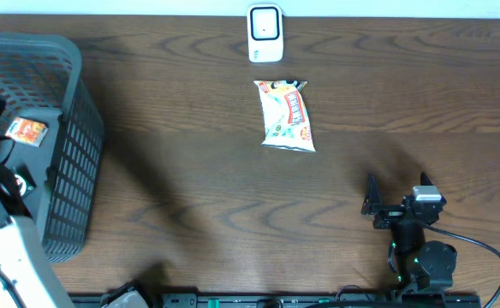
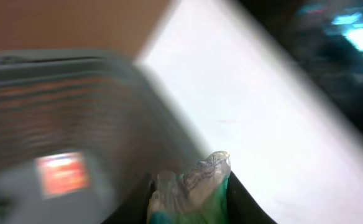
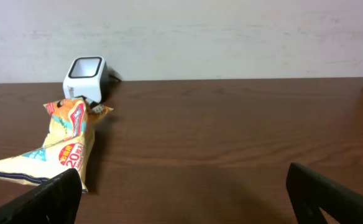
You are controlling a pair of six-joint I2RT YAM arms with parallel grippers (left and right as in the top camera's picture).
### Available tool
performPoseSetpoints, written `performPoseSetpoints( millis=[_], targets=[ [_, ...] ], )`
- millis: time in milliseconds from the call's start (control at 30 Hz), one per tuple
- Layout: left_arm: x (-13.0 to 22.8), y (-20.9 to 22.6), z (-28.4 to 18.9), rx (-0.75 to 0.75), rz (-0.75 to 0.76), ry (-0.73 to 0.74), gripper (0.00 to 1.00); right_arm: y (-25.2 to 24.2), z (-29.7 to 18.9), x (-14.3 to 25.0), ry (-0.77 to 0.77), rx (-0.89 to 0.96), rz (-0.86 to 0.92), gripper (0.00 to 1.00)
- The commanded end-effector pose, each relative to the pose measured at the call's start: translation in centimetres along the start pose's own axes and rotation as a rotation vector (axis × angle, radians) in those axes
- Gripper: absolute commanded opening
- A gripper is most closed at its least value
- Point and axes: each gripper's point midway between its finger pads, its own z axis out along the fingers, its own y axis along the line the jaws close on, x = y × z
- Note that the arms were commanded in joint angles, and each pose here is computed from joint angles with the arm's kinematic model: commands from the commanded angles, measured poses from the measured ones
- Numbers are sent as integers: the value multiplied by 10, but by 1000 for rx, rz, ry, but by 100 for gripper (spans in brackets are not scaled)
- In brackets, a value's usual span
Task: Scan the item barcode
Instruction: 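Return the left gripper to the basket and grasp the green tissue pack, then carry the green tissue pack to the scanner with the left gripper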
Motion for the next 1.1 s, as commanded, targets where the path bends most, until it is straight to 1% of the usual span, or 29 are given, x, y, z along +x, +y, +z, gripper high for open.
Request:
performPoseSetpoints(
  millis=[0,100,300,433,467,533,667,700,800,900,1033,1067],
  targets=[
    [26,-72,-17,293,-113,138,10,-1,0,1,3,6,7,99],
    [53,-112,-26,417,-92,225,10,-1,0,1,3,6,7,99],
    [140,-184,-46,596,-8,455,10,-1,0,1,3,6,7,99],
    [203,-226,-47,674,46,558,10,-1,0,1,3,6,7,99],
    [234,-241,-43,684,69,591,10,-1,0,1,3,6,7,99],
    [272,-254,-38,693,94,629,11,-1,0,1,3,6,7,99],
    [347,-272,-33,724,139,719,11,-1,0,1,3,6,7,99],
    [364,-275,-32,731,148,736,14,-1,0,1,3,6,7,99],
    [417,-281,-27,756,172,781,15,-1,0,1,3,6,7,99],
    [464,-282,-21,777,187,810,15,-1,0,1,3,6,7,99],
    [513,-277,-18,796,204,842,17,-1,0,1,3,6,7,99],
    [523,-276,-19,801,208,848,23,-1,0,1,3,6,7,99]
  ],
)
